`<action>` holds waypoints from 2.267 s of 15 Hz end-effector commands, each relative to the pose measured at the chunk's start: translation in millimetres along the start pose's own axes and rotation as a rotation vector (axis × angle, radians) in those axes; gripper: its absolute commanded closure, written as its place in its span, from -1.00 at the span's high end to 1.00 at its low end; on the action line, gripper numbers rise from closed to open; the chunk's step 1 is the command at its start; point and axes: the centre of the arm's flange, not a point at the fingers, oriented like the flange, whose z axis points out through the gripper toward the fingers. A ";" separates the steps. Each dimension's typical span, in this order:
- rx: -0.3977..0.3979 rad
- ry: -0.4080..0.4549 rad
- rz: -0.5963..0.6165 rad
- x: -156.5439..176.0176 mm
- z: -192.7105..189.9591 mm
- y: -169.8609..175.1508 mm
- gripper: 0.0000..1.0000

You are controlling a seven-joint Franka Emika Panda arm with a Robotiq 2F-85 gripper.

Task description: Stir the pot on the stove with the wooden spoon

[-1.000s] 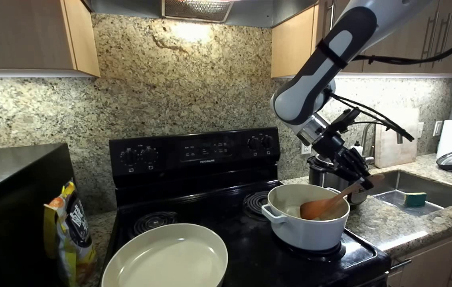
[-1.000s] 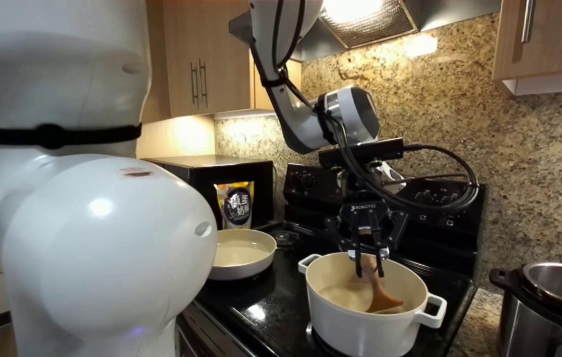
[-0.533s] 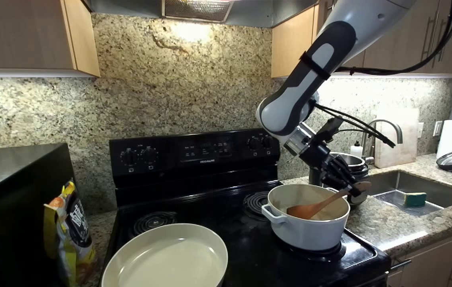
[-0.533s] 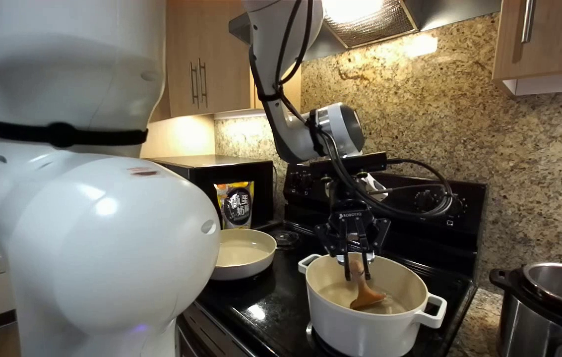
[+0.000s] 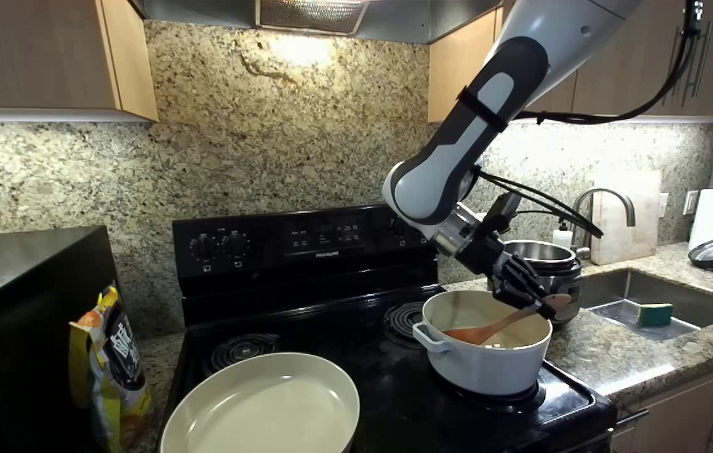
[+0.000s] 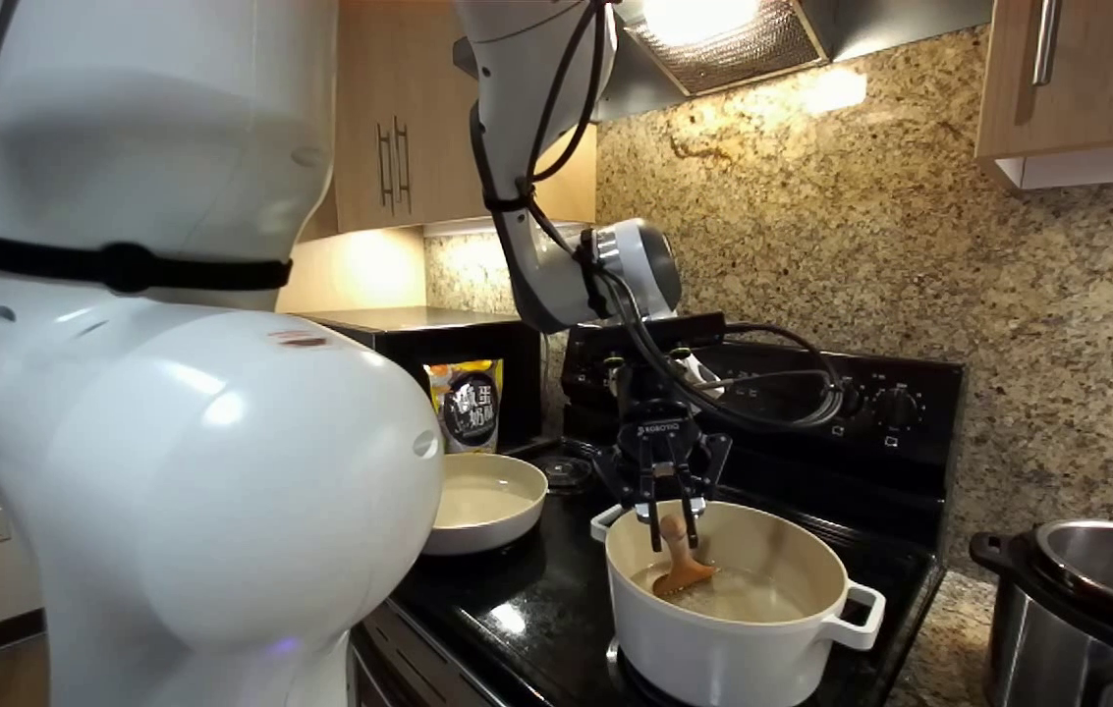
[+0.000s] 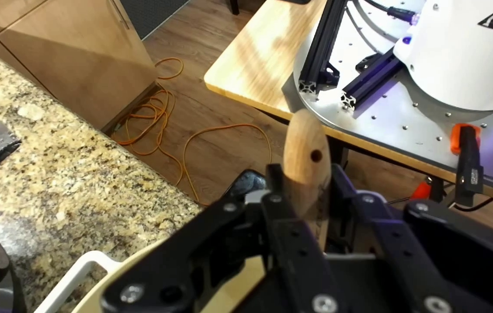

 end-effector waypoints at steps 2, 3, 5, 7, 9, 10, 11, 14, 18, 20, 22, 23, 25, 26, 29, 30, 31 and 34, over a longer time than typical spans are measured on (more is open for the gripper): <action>-0.033 0.002 0.039 -32.1 13.3 -5.7 -0.86; -0.029 0.004 0.046 -37.3 14.6 -3.5 -0.86; -0.021 0.006 0.068 -46.0 16.3 3.0 -0.86; -0.005 -0.001 0.078 -51.8 17.8 11.6 -0.86; 0.017 -0.010 0.103 -51.5 20.6 23.0 -0.86; 0.035 -0.011 0.115 -50.4 22.1 29.2 -0.86; 0.056 -0.007 0.128 -49.3 24.1 35.5 -0.86; 0.112 -0.009 0.146 -44.9 29.6 46.6 -0.86; 0.149 -0.013 0.148 -31.6 33.5 52.0 -0.86; 0.177 -0.013 0.124 -24.7 35.3 51.0 -0.86; 0.216 -0.025 0.108 -16.5 39.9 51.1 -0.86; 0.236 -0.034 0.105 -12.7 42.9 51.6 -0.86; 0.270 -0.044 0.103 -8.9 49.1 53.1 -0.86; 0.290 -0.050 0.102 -7.8 53.6 54.3 -0.86; 0.345 -0.061 0.098 -8.0 66.0 56.2 -0.86; 0.358 -0.062 0.098 -8.8 68.3 57.0 -0.86; 0.369 -0.058 0.096 -10.2 69.3 57.3 -0.85; 0.389 -0.044 0.089 -13.2 67.7 54.9 0.17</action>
